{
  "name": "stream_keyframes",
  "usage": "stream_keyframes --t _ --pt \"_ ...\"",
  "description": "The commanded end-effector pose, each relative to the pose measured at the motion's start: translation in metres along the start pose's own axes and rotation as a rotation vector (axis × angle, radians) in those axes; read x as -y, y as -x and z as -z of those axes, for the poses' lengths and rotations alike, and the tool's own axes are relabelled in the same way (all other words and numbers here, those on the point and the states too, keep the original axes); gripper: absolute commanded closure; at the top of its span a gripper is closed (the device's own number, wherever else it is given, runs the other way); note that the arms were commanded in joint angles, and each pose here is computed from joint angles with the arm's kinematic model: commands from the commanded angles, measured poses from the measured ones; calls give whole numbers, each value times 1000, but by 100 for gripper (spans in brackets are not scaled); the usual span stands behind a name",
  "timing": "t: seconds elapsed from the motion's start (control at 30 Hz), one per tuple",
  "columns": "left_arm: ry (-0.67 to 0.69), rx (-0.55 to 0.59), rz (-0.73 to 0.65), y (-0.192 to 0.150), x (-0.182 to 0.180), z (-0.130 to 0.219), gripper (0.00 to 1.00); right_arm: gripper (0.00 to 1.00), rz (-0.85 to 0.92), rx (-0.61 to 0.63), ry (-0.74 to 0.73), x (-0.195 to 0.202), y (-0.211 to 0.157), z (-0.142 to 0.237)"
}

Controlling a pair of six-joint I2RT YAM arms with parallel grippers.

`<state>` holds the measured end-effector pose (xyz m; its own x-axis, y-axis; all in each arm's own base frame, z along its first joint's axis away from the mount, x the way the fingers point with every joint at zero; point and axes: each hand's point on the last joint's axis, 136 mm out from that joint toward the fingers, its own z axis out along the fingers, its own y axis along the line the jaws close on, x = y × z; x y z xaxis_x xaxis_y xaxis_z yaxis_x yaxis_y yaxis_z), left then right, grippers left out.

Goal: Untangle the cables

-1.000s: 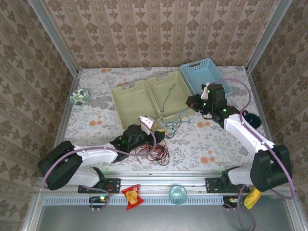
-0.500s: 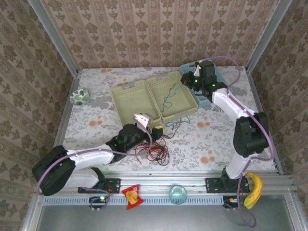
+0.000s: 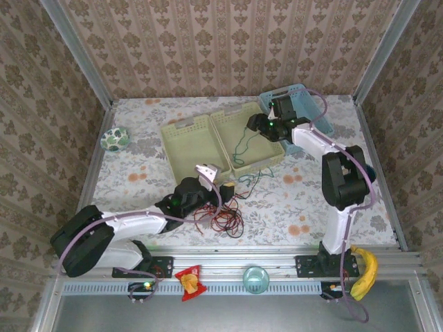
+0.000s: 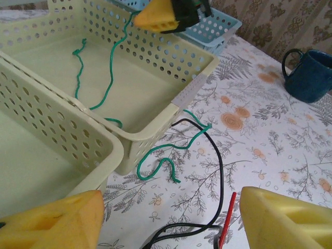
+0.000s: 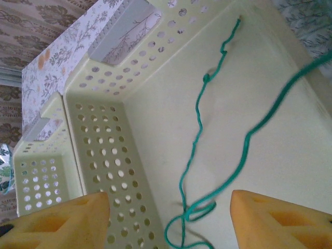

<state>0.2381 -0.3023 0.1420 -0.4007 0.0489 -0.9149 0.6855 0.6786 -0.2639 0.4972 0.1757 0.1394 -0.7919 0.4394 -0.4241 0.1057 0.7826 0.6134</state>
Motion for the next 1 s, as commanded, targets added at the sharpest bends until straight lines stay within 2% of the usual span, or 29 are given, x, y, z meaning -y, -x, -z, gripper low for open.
stream_keyframes --t 0.0,0.13,0.27,0.53,0.77,0.83,0.9,0.97 --pt "-9 16 -22 9 5 -6 30 36 38 89 -20 -8 10 46" --pt "-17 10 -25 8 9 -11 30 36 64 105 -48 0 -2 73" --pt "-26 10 -25 6 12 -15 31 39 67 73 -92 7 -5 76" --pt "15 38 2 11 6 -17 31 41 -93 -42 -70 16 -5 8" --pt "34 41 15 8 2 -13 32 45 -202 -84 -40 20 -4 -38" --pt "38 37 10 8 1 -13 32 52 -219 -88 -40 23 -4 -46" --pt "40 36 10 8 0 -14 32 74 -235 -83 -44 26 -4 -52" --pt "39 34 10 9 -1 -14 31 89 -238 -78 -40 26 -3 -54"
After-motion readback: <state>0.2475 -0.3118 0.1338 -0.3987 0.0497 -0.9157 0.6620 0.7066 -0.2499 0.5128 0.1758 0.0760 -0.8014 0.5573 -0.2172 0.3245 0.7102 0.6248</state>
